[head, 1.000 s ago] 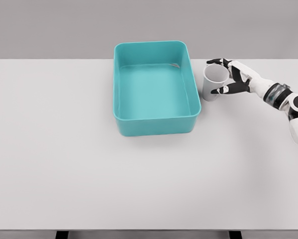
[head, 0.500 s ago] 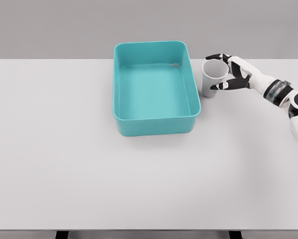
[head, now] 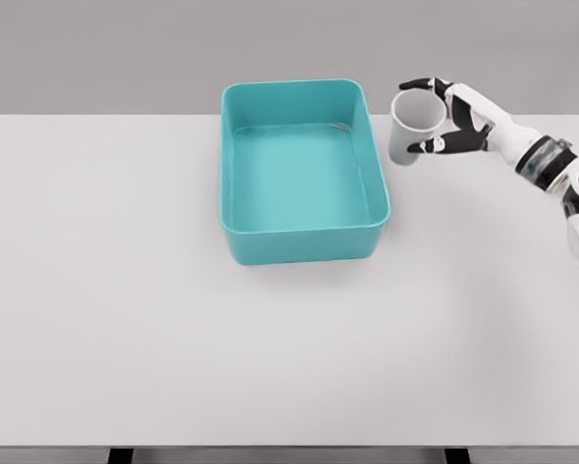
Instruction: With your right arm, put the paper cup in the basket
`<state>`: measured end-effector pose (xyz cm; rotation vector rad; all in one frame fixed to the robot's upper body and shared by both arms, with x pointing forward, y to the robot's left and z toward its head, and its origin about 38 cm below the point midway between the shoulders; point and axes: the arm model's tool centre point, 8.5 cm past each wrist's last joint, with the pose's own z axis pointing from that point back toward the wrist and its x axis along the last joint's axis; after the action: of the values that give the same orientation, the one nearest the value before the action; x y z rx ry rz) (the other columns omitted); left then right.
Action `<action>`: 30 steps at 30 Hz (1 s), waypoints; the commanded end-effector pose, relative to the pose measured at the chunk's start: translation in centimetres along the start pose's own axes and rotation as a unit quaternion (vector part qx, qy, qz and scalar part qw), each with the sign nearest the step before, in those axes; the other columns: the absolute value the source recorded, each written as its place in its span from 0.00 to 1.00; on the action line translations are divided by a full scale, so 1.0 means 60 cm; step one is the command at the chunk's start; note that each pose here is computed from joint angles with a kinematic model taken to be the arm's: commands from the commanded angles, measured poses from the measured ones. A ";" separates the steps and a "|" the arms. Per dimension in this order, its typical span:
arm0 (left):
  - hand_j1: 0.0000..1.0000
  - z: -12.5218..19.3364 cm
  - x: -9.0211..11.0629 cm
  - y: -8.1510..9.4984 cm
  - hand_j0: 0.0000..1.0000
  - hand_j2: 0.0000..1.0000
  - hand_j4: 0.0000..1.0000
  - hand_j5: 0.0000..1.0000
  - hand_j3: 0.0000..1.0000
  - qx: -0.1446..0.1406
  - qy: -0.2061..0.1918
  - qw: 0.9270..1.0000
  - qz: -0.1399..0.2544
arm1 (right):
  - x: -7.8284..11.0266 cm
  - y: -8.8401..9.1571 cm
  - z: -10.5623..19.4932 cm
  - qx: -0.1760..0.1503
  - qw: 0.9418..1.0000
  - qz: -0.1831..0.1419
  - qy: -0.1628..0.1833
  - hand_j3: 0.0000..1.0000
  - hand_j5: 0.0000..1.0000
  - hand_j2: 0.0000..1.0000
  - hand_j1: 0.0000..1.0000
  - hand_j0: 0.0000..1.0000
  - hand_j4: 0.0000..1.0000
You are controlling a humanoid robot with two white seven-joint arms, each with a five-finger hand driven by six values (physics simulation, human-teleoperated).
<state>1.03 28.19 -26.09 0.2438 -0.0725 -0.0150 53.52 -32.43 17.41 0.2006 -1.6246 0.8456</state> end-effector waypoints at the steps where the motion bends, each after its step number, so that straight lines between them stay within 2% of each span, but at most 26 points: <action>1: 1.00 0.000 0.000 0.000 1.00 1.00 1.00 1.00 1.00 0.000 0.000 1.000 0.000 | 0.019 -0.007 -0.003 -0.005 1.000 0.002 -0.018 0.78 0.78 0.78 0.78 0.78 0.78; 11: 1.00 0.000 0.000 0.000 1.00 1.00 1.00 1.00 1.00 0.000 0.000 1.000 0.000 | 0.061 -0.018 -0.009 -0.003 0.998 0.022 -0.052 0.78 0.78 0.78 0.78 0.78 0.78; 14: 1.00 0.000 0.000 0.000 1.00 1.00 1.00 1.00 1.00 0.000 0.000 1.000 0.000 | 0.085 -0.019 -0.015 -0.001 0.997 0.030 -0.072 0.78 0.78 0.78 0.78 0.78 0.78; 22: 1.00 0.000 0.000 0.000 1.00 1.00 1.00 1.00 1.00 0.000 0.000 1.000 0.000 | 0.123 -0.005 -0.031 0.019 0.994 0.050 -0.096 0.78 0.78 0.78 0.78 0.78 0.78; 30: 1.00 0.000 0.000 0.000 1.00 1.00 1.00 1.00 1.00 0.000 0.000 1.000 0.000 | 0.146 0.014 -0.047 0.034 0.991 0.058 -0.116 0.78 0.78 0.78 0.78 0.78 0.78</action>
<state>1.02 28.19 -26.09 0.2438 -0.0723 -0.0151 53.12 -27.61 24.76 0.2525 -1.8294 0.9936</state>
